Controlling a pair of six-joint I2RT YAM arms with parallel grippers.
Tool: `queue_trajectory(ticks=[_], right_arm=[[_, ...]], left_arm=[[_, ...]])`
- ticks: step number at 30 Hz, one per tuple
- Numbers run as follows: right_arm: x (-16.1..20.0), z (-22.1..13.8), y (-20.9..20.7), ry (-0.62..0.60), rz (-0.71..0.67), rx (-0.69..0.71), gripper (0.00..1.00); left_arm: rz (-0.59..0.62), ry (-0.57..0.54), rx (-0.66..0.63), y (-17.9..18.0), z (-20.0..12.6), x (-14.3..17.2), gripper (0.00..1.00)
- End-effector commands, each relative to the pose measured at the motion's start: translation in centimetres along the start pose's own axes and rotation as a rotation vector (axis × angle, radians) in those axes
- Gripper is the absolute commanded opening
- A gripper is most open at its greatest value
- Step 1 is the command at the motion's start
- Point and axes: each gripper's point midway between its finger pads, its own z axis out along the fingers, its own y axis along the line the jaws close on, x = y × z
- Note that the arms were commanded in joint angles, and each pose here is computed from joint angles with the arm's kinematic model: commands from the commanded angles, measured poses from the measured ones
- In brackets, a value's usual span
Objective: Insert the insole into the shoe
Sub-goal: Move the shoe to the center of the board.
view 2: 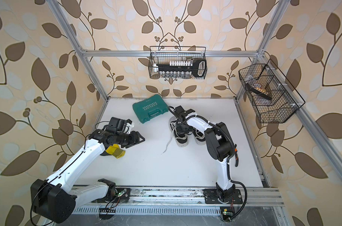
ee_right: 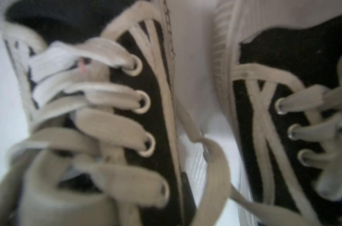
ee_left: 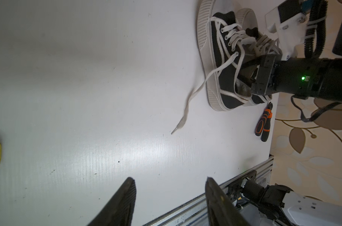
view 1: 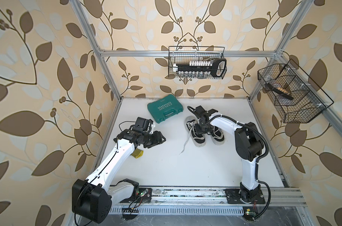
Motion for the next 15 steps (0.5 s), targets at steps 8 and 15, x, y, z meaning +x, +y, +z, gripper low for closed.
queue_trajectory(ticks=[8,15], right_arm=[[-0.1,0.1,0.8,0.017,0.222,-0.154,0.27],[1.1,-6.6,-1.4,-0.076,0.106,-0.064,0.59]], left_arm=[[0.019,0.007,0.025,-0.6,0.2,-0.8,0.57],[0.024,-0.001,0.017,-0.7,-0.4,-0.8,0.57]])
